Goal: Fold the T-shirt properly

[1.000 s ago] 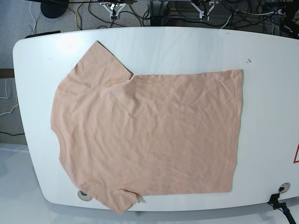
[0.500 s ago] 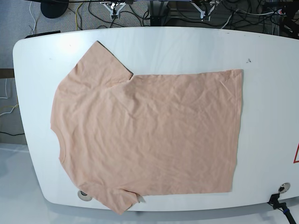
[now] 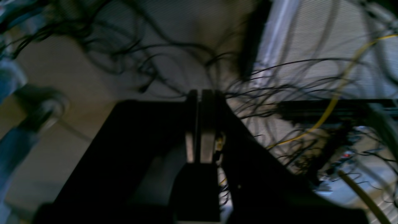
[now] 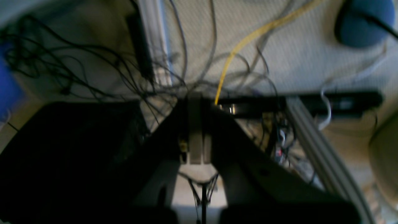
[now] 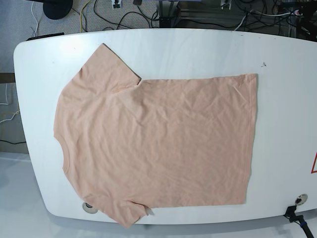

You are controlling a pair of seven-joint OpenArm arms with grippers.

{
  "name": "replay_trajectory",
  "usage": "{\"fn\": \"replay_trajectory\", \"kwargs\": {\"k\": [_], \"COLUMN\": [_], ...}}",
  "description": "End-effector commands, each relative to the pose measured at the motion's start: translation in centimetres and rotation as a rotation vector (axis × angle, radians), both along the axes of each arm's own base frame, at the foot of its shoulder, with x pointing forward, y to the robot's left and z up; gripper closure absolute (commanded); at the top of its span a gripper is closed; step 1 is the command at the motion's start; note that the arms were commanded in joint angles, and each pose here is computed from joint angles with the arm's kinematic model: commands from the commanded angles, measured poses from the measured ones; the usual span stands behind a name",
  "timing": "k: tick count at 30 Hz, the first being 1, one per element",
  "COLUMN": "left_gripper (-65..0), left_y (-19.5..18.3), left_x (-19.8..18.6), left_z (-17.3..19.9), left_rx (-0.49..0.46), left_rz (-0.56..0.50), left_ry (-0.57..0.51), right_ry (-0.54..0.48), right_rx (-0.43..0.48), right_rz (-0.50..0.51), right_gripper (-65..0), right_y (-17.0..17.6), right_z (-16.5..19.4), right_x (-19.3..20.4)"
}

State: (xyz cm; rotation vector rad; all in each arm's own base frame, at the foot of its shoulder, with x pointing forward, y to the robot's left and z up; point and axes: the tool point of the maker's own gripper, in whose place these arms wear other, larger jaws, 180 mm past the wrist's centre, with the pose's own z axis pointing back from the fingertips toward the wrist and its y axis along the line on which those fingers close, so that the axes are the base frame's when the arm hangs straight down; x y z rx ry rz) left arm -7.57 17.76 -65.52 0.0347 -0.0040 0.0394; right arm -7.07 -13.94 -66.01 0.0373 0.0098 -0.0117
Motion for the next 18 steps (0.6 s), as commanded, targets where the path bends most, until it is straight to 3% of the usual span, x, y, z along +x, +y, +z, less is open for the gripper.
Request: {"fn": "replay_trajectory", "kwargs": {"k": [1, 18], "left_gripper": [0.0, 0.0], "left_y": [1.3, 2.8], "left_x": [-1.1, -2.1], "left_z": [0.2, 1.7], "left_rx": [0.027, 0.042], "left_rz": [-0.012, -0.053], "left_ry": [0.023, -0.068], "right_ry": [0.022, 0.018], "right_rx": [-0.016, -0.054], "right_rz": [0.004, 0.084], "right_gripper": [0.0, 0.0], "right_y": [-1.1, -4.3], "right_z": [0.2, 1.8], "right_x": [-1.1, -5.7]}}
